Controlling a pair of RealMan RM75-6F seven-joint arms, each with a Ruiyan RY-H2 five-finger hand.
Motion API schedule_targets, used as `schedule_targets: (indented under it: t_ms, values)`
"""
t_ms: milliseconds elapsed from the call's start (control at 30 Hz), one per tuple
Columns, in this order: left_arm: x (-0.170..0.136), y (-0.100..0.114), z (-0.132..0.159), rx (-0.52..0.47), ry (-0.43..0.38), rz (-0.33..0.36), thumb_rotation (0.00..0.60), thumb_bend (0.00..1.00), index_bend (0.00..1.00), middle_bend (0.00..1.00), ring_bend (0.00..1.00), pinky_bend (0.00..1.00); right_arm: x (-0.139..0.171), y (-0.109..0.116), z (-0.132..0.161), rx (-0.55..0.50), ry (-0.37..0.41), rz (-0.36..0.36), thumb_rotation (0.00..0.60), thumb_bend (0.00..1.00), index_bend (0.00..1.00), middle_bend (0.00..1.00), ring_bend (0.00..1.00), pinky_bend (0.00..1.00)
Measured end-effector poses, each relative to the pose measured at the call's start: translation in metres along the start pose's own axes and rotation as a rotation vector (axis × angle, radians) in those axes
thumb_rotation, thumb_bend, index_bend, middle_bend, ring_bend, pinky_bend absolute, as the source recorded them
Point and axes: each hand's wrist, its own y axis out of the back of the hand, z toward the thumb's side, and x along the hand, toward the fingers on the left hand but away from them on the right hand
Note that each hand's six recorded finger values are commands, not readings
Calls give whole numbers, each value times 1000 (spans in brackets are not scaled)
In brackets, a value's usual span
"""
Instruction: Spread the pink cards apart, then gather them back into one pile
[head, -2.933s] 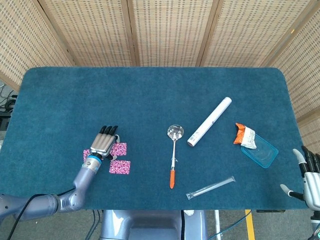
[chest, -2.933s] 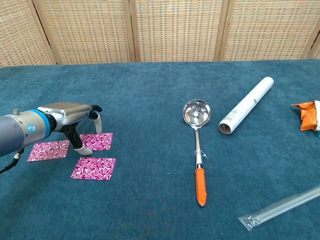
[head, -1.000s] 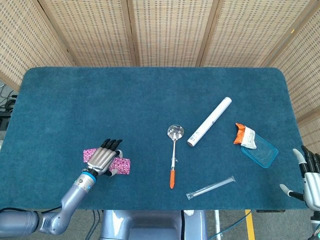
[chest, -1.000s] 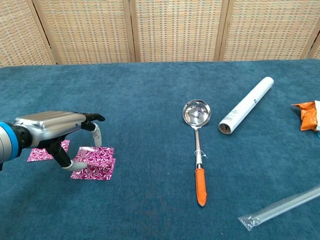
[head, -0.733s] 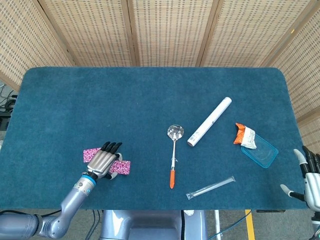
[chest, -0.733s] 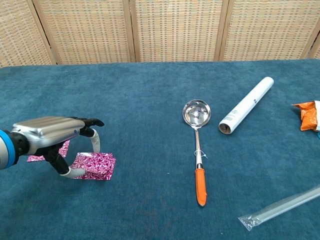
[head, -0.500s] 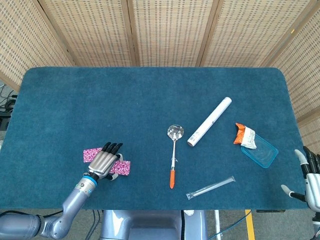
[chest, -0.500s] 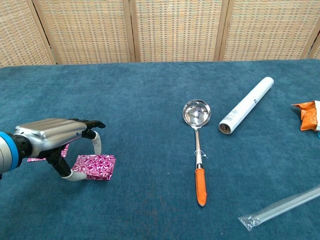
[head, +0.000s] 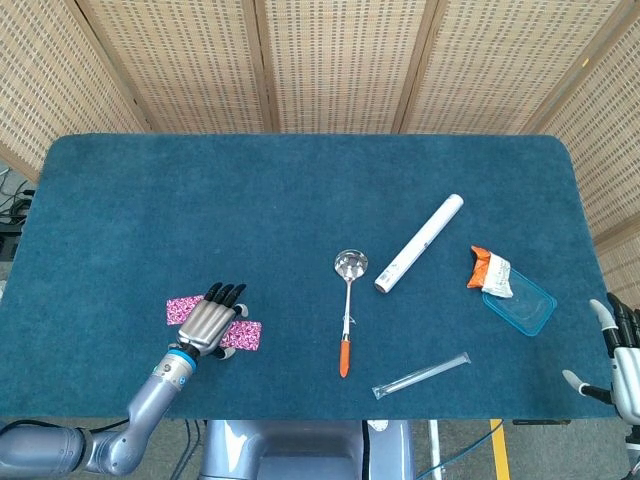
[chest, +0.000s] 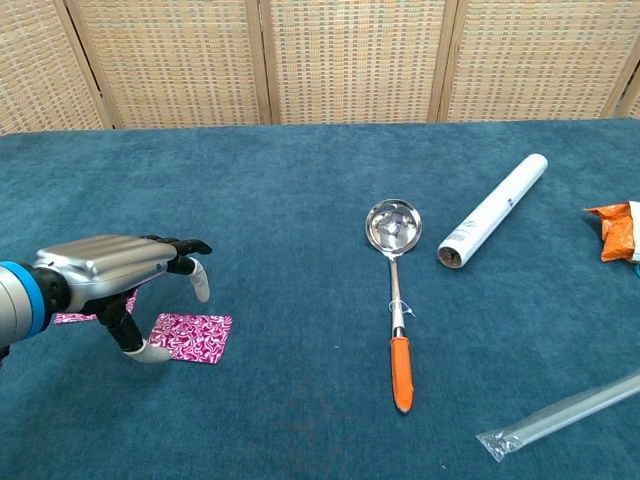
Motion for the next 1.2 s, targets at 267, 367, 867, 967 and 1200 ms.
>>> schedule_targets:
  t_ms: [267,367,867,967,1200]
  values:
    - [-1,12,-15,-20,39,38,568,221,248,0,0,0,0,0,-1,0,1,0,600,0,45,7,0,0]
    - [-2,18,-30,-13,78,54,566,240,248,0,0,0,-1,-1,-1,-2,2,1,600,0,45,8,0,0]
    - [-7,10,-94,-19,245,26,568,248,253,0,0,0,-6,-5,4,-2,14,14,600,0,45,8,0,0]
    - [-5,6,-94,-20,247,17,567,248,273,0,0,0,-6,-5,4,-2,13,14,600,0,45,7,0,0]
    - [-1,1,-92,-17,249,14,566,260,282,0,0,0,-4,-4,3,-1,7,10,600,0,45,7,0,0]
